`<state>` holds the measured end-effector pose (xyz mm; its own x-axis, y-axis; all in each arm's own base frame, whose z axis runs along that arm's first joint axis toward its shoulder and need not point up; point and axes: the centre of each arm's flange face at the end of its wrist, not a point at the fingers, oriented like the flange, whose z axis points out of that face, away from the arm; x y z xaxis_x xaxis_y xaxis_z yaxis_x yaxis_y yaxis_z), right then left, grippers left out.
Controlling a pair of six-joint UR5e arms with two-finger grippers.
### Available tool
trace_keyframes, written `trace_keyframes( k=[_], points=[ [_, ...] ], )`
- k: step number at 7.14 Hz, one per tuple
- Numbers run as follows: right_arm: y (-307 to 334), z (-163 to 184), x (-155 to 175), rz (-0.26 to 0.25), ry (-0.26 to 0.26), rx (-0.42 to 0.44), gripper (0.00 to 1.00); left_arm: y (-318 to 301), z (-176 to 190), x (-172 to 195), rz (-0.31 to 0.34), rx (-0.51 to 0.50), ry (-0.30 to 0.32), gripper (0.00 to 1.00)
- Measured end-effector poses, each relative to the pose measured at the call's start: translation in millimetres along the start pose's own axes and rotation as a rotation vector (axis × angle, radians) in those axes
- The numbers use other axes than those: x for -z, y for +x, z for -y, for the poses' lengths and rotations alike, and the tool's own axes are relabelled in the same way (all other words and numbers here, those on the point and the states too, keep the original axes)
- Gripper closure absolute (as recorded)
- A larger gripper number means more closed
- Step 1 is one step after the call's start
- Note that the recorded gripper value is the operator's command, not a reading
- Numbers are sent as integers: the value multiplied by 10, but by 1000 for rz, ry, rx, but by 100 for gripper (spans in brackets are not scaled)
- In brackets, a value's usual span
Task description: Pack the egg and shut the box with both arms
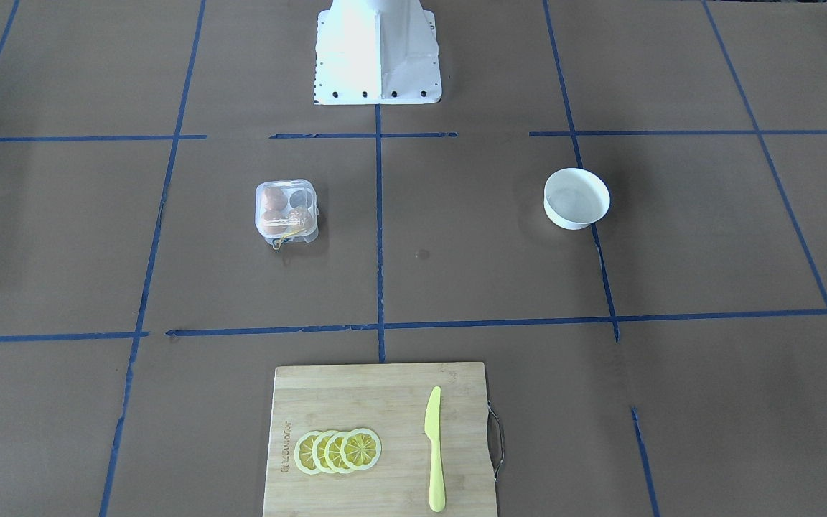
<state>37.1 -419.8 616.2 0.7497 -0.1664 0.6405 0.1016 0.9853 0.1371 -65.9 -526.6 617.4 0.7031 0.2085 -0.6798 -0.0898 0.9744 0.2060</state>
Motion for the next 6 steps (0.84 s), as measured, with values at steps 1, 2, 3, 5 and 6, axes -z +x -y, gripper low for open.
trace_keyframes(
  k=[1,2,3,5,6],
  points=[
    [33,-23,13,1,-1,-4,0,-3,10,-6,1,0,0,0],
    [44,-31,15,-1,-1,-5,0,-5,8,-12,1,-4,3,0],
    [50,-36,14,1,-1,-5,0,-13,-5,-23,2,-9,7,0],
    [54,-38,12,0,1,-3,0,-22,-16,-32,4,-12,9,0],
    [54,-30,14,-3,3,-2,0,-19,-16,-30,4,-12,10,0]
  ],
)
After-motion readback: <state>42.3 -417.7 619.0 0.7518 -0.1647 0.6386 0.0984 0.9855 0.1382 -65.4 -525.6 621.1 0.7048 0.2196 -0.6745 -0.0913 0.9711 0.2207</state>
